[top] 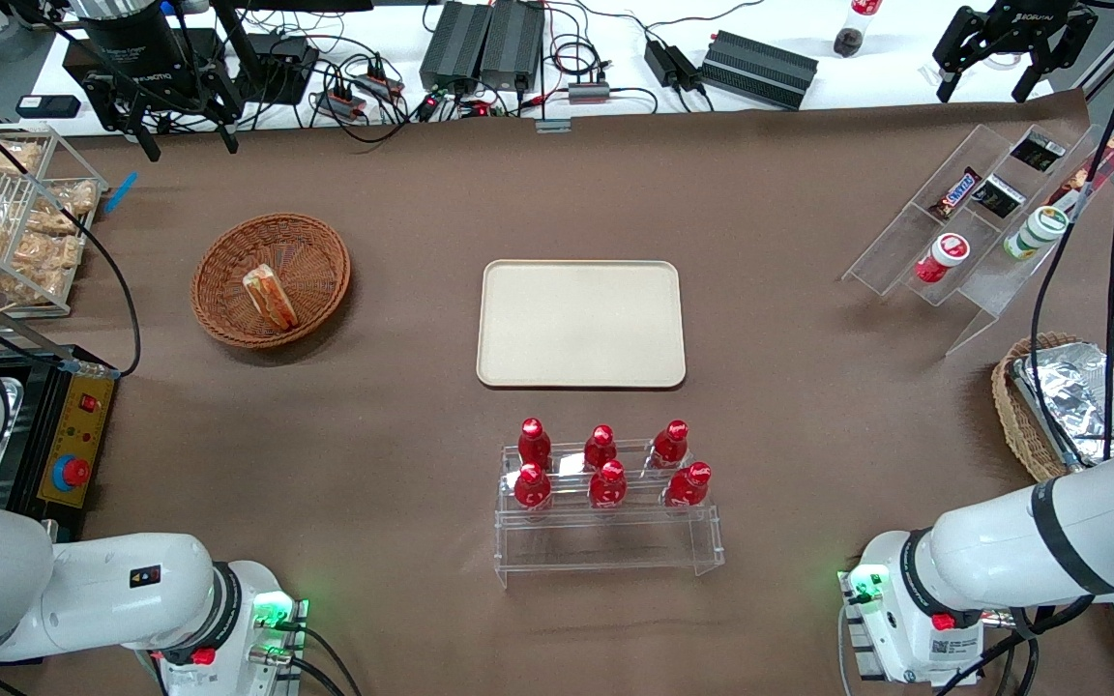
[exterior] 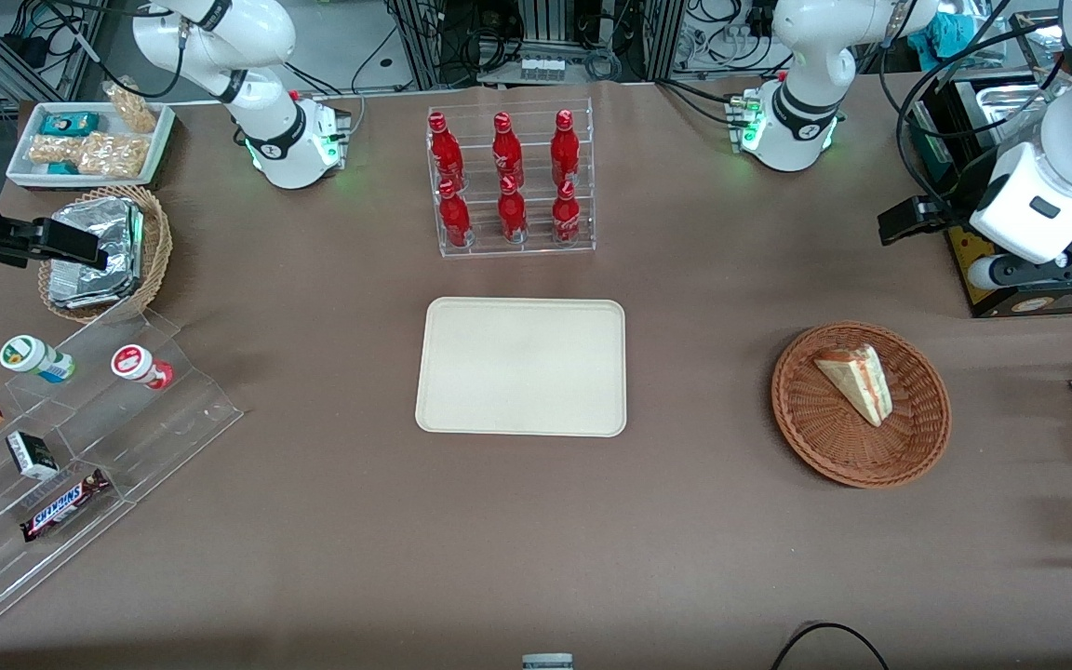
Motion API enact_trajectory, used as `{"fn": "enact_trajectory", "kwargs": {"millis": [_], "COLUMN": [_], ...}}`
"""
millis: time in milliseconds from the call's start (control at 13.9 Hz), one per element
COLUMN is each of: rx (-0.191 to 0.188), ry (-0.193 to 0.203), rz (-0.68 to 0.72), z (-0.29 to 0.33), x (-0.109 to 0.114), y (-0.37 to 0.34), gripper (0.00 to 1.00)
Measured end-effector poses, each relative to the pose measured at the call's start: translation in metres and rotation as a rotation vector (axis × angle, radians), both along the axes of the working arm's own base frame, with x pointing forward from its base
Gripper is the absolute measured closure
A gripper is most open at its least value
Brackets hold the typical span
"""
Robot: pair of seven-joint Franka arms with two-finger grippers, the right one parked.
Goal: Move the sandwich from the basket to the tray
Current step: 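Move the left gripper from rest toward the wicker basket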
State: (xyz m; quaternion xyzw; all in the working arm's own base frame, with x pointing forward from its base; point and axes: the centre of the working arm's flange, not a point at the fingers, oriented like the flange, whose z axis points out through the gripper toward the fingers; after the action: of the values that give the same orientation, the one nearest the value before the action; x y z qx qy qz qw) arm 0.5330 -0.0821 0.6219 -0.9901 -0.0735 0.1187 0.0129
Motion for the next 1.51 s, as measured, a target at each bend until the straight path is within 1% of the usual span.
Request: {"fn": "enact_trajectory", "kwargs": {"millis": [574, 933, 1221, 1292, 1508], "rx": [-0.001, -0.001, 0.0, 0.006, 0.047], "ry": [0.007, 0.041, 0.048, 0.052, 0.077], "rz": [0.002, 0.03, 0.035, 0.054, 0.179], "z": [-0.004, -0.022, -0.023, -0.024, -0.036], "x": [0.002, 0.013, 0.013, 0.013, 0.013], "y": [0.001, 0.016, 0.017, 0.017, 0.025], "gripper": [0.0, 0.0, 0.0, 0.0, 0.0]}}
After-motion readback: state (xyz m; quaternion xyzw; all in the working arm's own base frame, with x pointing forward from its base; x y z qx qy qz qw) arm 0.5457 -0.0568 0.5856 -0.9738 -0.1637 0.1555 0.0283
